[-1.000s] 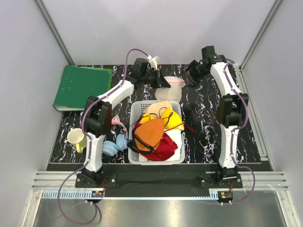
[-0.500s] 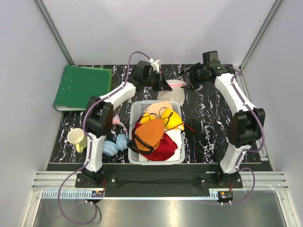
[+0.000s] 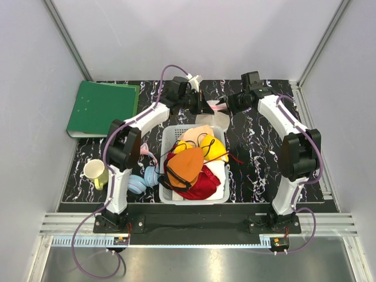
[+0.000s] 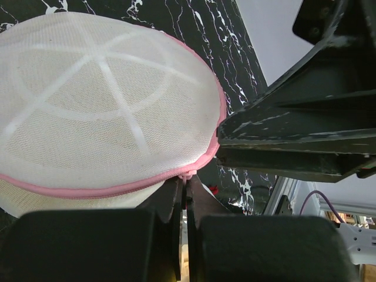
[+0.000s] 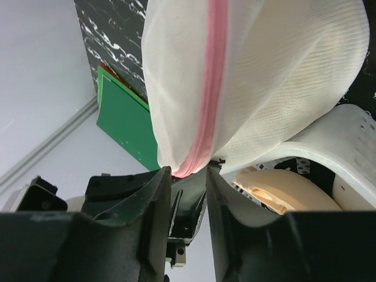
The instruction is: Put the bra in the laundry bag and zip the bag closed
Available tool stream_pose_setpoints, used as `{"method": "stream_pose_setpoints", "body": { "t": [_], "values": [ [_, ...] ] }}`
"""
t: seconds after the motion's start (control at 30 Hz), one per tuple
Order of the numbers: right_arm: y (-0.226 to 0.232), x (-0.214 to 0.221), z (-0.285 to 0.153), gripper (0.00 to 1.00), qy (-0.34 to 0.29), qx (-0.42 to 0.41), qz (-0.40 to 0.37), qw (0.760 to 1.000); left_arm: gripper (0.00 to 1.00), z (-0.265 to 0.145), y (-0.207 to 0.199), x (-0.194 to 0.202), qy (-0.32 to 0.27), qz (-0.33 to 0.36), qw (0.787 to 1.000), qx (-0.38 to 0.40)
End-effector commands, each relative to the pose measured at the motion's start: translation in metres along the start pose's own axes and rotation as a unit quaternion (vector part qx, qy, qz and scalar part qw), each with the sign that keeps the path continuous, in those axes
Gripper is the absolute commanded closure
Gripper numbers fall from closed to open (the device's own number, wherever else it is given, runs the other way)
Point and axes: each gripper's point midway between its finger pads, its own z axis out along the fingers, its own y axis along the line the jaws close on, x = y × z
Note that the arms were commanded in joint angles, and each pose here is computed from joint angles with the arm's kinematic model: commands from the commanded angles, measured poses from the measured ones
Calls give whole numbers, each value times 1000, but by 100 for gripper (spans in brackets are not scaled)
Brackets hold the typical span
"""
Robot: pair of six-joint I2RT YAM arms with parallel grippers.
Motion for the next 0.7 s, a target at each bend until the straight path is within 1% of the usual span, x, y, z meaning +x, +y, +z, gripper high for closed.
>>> {"method": "stream_pose_setpoints", "body": {
  "t": [0.0, 0.1, 0.13, 0.17, 0.2, 0.3, 0.33, 0.43, 0.47, 0.53, 0.57, 0.63, 0.67],
  "values": [
    [19, -5, -14, 64, -31, -31, 12, 999, 100, -20, -46, -39, -49, 54, 997, 32],
    [23, -7, -4, 64, -28, -31, 6, 999, 100, -20, -48, -39, -48, 57, 997, 31],
    [24, -8, -1, 68, -28, -30, 4, 999, 100, -21, -49, -40, -49, 60, 996, 33],
    [26, -9, 3, 73, -29, -30, 0, 999, 100, -21, -49, -39, -46, 61, 997, 33],
    [26, -13, 4, 83, -34, -30, -1, 999, 100, -21, -49, -38, -44, 61, 997, 33],
    [27, -28, 3, 100, -48, -32, -19, 998, 100, -24, -35, -34, -35, 63, 997, 19],
    [26, -33, 2, 100, -50, -32, -24, 998, 100, -25, -30, -34, -32, 63, 997, 17],
    [29, -50, -3, 100, -60, -40, -74, 995, 100, -34, -3, -31, -22, 50, 998, 0],
    [34, -55, -5, 100, -65, -46, -105, 991, 100, -38, 12, -30, -18, 41, 999, -11],
    [43, -69, -11, 100, -75, -59, -126, 988, 100, -43, 24, -30, -13, 47, 999, -20],
    [41, -70, -6, 100, -63, -57, -145, 986, 100, -46, 29, -29, -6, 44, 999, -25],
    [49, -78, -9, 100, -59, -69, -160, 983, 100, -47, 39, -27, 2, 51, 998, -32],
    [47, -80, -3, 100, -49, -68, -170, 982, 100, -49, 41, -25, 6, 50, 998, -33]
  ]
}}
